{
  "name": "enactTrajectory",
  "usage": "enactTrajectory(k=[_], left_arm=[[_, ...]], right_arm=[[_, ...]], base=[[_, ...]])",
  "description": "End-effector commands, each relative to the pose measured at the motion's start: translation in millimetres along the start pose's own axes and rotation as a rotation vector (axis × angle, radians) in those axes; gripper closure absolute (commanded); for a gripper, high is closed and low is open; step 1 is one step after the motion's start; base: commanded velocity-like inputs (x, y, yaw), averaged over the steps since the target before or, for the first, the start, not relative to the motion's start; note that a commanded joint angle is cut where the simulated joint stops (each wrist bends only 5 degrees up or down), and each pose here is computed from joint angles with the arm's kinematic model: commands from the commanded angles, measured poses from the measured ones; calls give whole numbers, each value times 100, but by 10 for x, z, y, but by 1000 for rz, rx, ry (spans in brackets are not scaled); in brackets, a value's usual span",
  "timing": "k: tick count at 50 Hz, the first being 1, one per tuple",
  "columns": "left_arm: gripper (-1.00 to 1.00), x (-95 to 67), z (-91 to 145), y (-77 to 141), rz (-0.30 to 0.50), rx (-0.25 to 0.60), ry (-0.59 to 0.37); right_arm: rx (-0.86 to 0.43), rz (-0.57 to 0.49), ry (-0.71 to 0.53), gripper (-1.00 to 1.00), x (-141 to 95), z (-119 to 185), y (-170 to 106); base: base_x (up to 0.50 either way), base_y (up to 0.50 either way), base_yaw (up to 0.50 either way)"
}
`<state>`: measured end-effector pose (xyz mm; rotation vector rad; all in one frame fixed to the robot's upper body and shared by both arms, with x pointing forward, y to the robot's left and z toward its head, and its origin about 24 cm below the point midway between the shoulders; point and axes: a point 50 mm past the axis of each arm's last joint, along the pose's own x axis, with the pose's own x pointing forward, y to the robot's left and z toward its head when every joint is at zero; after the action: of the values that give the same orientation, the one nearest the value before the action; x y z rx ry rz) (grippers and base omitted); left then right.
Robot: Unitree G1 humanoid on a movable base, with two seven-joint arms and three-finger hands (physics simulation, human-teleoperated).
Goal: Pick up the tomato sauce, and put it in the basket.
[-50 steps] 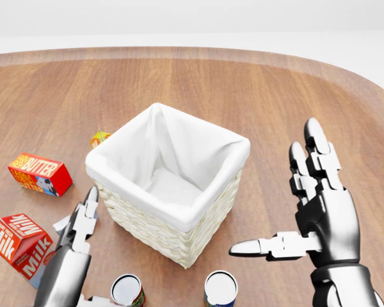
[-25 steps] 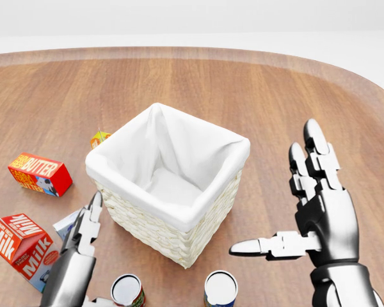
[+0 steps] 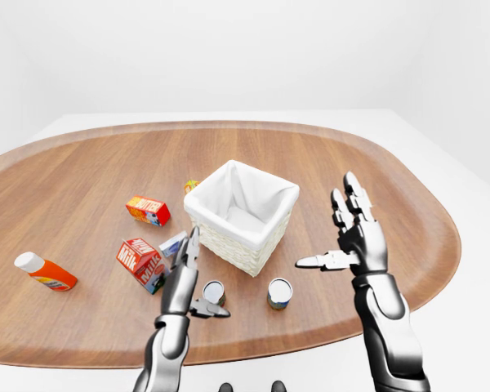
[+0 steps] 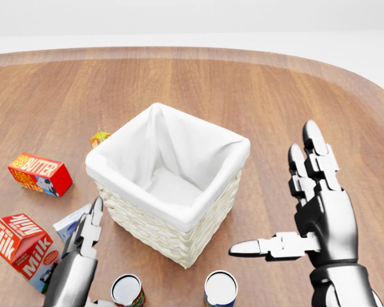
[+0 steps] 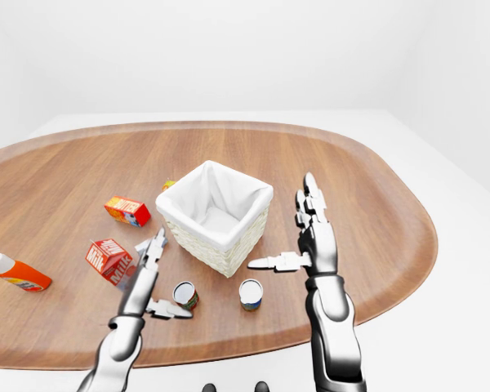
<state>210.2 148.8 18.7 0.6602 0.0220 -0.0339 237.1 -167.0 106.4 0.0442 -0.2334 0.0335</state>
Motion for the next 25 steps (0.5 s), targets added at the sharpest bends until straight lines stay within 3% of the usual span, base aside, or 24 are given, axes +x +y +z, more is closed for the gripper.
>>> enactTrajectory(k=[1, 25], left_arm=[[-100, 9, -46, -24, -3, 4, 18], [-100, 27, -146, -99, -15, 18, 59]], right_arm=[[0, 0, 0, -100, 2, 1, 2], [0, 0, 0, -100, 1, -1, -1]], base=[[0, 0, 0], [0, 0, 0]])
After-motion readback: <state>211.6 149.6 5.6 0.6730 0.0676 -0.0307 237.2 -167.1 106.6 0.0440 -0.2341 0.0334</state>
